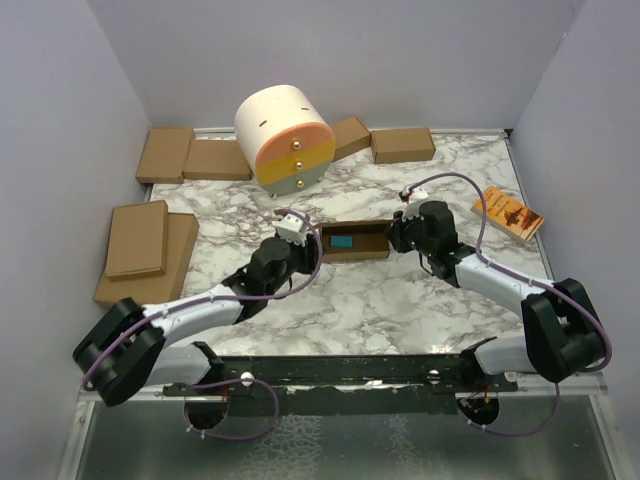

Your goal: Fold the paper box

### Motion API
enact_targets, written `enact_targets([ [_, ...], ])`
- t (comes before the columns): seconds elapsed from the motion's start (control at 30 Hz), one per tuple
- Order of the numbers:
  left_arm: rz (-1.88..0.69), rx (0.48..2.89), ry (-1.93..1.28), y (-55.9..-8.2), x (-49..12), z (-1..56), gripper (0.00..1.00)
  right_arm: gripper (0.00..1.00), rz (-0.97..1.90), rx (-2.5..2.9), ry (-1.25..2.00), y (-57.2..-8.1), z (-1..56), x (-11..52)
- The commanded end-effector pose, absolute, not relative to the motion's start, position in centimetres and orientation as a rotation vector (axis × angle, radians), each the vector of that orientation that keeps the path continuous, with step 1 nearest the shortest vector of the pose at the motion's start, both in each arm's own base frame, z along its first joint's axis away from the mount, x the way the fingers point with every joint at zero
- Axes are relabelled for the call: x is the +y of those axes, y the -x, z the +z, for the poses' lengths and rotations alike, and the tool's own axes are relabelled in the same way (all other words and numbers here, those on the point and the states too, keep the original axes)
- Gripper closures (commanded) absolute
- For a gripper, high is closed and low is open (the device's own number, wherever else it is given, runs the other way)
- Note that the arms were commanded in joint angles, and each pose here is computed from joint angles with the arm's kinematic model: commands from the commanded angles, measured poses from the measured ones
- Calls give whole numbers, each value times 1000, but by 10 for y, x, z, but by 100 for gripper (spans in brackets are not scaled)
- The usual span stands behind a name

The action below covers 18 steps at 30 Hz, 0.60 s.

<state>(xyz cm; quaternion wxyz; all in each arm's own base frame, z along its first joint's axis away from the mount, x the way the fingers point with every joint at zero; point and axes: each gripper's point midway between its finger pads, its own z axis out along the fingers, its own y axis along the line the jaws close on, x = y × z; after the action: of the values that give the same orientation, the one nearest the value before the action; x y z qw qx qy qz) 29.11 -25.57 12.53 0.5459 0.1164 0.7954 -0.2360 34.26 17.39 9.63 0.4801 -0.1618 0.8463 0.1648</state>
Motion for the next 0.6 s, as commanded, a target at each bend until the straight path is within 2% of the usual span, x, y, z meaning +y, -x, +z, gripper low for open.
enact_targets([
  [0.0,-728,1817,-340,-258,-258,158,50,89,380,2095,410,-338,86,172],
  [0.1,-802,1714,-352,-249,-255,204,44,89,386,2094,417,-337,86,173],
  [0.2,-842,1679,-320,-258,-250,240,42,89,390,2098,421,-337,85,174],
  [0.23,-862,1688,-309,-264,-250,248,43,89,390,2098,421,-337,85,174],
  [0.4,-982,1768,-297,-305,-262,260,64,89,392,2099,425,-336,84,174],
  [0.57,-1020,1897,-409,-342,-297,227,68,89,398,2095,435,-335,85,175],
])
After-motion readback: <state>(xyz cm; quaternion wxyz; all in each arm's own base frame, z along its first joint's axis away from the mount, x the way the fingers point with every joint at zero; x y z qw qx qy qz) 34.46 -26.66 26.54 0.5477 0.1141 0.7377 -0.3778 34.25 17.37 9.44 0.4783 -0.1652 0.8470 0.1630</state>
